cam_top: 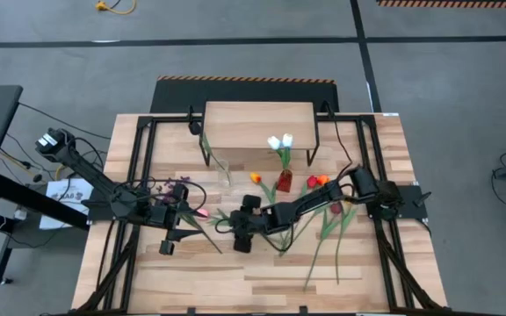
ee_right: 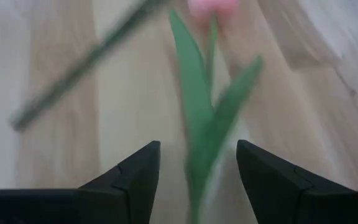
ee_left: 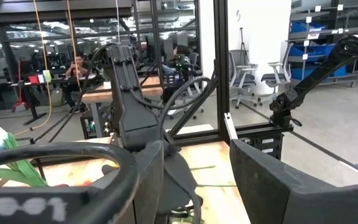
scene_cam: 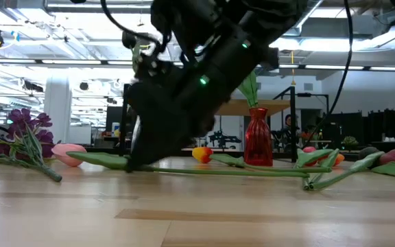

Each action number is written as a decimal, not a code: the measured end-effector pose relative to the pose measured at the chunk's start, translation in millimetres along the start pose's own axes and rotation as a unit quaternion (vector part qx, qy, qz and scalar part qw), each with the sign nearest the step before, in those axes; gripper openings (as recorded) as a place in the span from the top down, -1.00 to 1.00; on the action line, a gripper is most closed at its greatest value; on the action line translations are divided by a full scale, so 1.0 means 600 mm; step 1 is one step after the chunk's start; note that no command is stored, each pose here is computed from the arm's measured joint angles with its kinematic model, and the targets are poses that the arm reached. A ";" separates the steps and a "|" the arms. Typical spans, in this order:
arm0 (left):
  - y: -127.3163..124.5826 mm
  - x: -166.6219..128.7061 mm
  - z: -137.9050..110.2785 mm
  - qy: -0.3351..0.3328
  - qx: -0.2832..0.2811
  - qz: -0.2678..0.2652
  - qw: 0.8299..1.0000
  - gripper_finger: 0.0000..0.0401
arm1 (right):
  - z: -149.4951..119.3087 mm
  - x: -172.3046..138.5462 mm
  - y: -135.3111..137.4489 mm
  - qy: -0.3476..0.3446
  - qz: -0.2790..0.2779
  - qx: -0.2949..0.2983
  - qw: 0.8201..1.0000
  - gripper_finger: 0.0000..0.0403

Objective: Pick and place flowers into a vace then onto a shelf
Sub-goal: Put the pink flower into the red vase

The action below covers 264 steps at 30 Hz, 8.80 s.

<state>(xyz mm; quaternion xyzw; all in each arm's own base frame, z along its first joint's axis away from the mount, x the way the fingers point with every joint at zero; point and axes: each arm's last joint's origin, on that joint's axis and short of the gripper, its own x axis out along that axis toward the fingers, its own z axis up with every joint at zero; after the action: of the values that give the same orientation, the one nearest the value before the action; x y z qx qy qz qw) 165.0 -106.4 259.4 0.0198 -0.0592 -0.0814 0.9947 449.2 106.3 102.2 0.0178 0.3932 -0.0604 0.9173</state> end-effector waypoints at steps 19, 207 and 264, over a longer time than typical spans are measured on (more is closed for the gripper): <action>0.000 0.000 0.000 0.000 0.000 0.002 1.000 0.13 | -0.011 0.017 -0.013 0.017 -0.004 0.039 0.999 0.92; 0.000 0.069 -0.062 -0.013 -0.032 0.028 0.999 0.13 | 0.029 -0.216 -0.005 -0.520 0.095 -0.086 0.845 0.98; -0.003 0.085 -0.062 0.054 -0.002 0.043 0.998 0.98 | 0.057 -0.152 0.002 -0.364 0.136 -0.054 0.920 0.74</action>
<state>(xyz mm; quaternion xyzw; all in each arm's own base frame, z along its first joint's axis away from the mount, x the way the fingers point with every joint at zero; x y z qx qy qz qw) 219.3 -115.3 228.1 0.0191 -0.0062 -0.0378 0.9991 411.3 113.6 191.7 -0.0014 0.0291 0.0834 0.9961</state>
